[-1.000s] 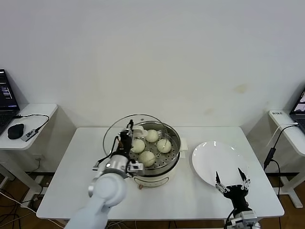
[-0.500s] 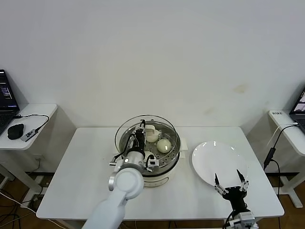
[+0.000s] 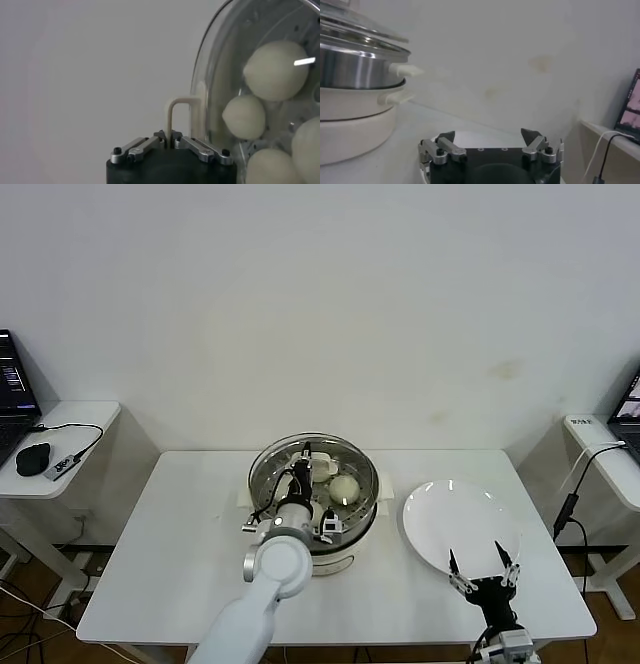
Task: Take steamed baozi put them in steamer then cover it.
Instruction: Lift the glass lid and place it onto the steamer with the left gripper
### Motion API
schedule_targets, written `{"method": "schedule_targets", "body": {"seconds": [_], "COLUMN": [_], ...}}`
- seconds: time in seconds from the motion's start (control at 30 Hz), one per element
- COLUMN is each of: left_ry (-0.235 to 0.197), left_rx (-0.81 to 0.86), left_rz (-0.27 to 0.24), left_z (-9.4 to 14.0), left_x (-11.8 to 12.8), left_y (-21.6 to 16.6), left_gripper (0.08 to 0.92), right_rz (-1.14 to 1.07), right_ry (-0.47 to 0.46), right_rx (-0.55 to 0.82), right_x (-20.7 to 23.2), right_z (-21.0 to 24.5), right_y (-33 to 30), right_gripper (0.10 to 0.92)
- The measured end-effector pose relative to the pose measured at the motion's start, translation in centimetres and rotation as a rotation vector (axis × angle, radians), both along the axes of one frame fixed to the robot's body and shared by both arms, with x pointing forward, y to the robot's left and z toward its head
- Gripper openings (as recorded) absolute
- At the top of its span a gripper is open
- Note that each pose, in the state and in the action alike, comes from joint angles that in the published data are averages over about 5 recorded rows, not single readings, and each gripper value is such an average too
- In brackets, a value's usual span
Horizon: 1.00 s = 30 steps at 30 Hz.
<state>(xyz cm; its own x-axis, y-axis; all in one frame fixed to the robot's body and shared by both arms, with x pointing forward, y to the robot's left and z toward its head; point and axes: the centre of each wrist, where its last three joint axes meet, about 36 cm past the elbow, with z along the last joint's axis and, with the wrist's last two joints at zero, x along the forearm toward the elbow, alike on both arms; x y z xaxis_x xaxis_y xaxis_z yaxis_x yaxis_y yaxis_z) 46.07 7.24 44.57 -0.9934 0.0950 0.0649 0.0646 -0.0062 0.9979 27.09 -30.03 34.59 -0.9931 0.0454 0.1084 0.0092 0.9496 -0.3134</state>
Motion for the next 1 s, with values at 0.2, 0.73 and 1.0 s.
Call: {"method": "schedule_targets", "body": {"seconds": [0.2, 0.73, 1.0], "left_ry": [0.004, 0.012, 0.022], "left_rx": [-0.001, -0.001, -0.016], "left_rz": [0.006, 0.005, 0.001], "left_z": [-0.3, -1.1, -1.0], "left_x": [0.0, -0.5, -0.9], "left_y": [-0.1, -0.6, -0.9], "left_gripper": [0.136, 0.136, 0.136], "right_rz": [0.004, 0.01, 0.014], "right_ry": [0.001, 0.0, 0.001], "right_rx": [0.001, 0.002, 0.003], "right_x": [0.0, 0.0, 0.0], "right_z": [0.0, -0.1, -0.1], "right_y": [0.1, 0.2, 0.4], "right_gripper": [0.823, 0.823, 0.823]}}
